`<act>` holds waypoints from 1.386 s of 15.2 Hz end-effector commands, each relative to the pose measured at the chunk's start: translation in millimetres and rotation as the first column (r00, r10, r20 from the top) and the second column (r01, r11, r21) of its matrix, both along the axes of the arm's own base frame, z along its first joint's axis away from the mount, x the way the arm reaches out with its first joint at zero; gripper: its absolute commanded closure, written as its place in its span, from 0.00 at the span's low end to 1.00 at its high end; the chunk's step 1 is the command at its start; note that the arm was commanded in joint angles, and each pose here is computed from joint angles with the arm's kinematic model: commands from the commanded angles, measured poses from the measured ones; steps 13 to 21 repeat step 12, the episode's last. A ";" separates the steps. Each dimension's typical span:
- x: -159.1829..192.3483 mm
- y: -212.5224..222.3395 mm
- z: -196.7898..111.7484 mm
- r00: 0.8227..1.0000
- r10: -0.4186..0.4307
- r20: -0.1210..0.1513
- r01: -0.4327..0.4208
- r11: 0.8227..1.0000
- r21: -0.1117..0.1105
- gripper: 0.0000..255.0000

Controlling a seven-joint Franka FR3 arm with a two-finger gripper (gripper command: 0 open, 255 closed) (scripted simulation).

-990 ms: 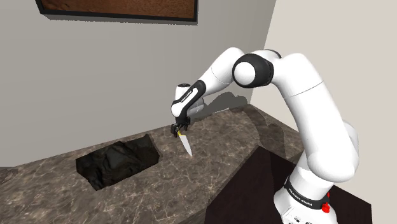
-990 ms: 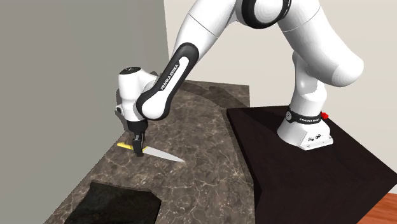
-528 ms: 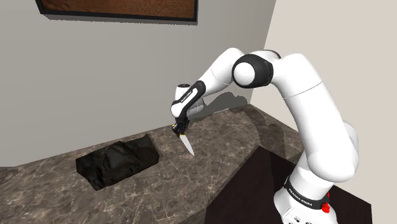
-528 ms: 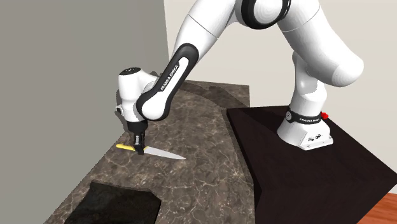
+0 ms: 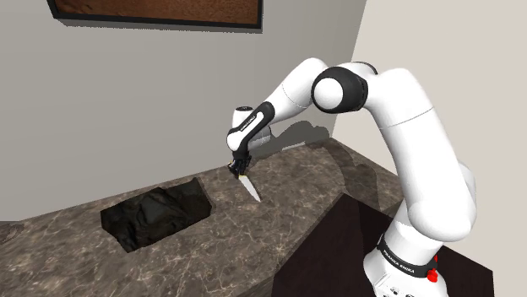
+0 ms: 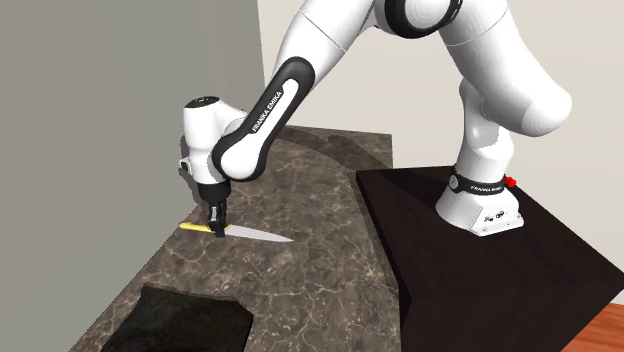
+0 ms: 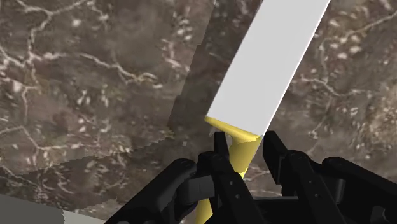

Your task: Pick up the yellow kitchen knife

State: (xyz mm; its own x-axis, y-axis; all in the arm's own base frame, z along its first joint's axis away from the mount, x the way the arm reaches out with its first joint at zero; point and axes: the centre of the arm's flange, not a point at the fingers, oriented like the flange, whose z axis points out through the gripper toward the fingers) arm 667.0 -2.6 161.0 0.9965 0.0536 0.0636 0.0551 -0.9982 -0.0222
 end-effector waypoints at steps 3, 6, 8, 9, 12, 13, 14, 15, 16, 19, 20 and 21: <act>-0.6 -0.6 21.4 1.000 0.000 0.000 0.000 1.000 0.000 1.00; -0.6 -0.6 37.2 1.000 0.000 0.000 0.000 1.000 0.000 1.00; -0.6 -0.6 47.8 1.000 0.000 0.000 0.000 1.000 0.000 1.00; -0.6 -0.6 53.1 1.000 0.000 0.000 0.000 1.000 0.000 1.00; -0.6 -0.6 59.1 1.000 0.000 0.000 0.000 1.000 0.000 1.00; -0.6 -0.6 59.1 1.000 0.000 0.000 0.000 1.000 0.000 1.00; -0.6 -0.6 59.1 1.000 0.000 0.000 0.000 1.000 0.000 1.00; -0.6 -0.6 59.1 1.000 0.000 0.000 0.000 1.000 0.000 1.00; -0.6 -0.6 59.1 1.000 0.000 0.000 0.000 1.000 0.000 1.00; -0.6 -0.6 59.1 1.000 0.000 0.000 0.000 1.000 0.000 1.00; -0.6 -0.6 59.1 1.000 0.000 0.000 0.000 1.000 0.000 1.00; -0.6 -0.6 59.1 1.000 0.000 0.000 0.000 1.000 0.000 1.00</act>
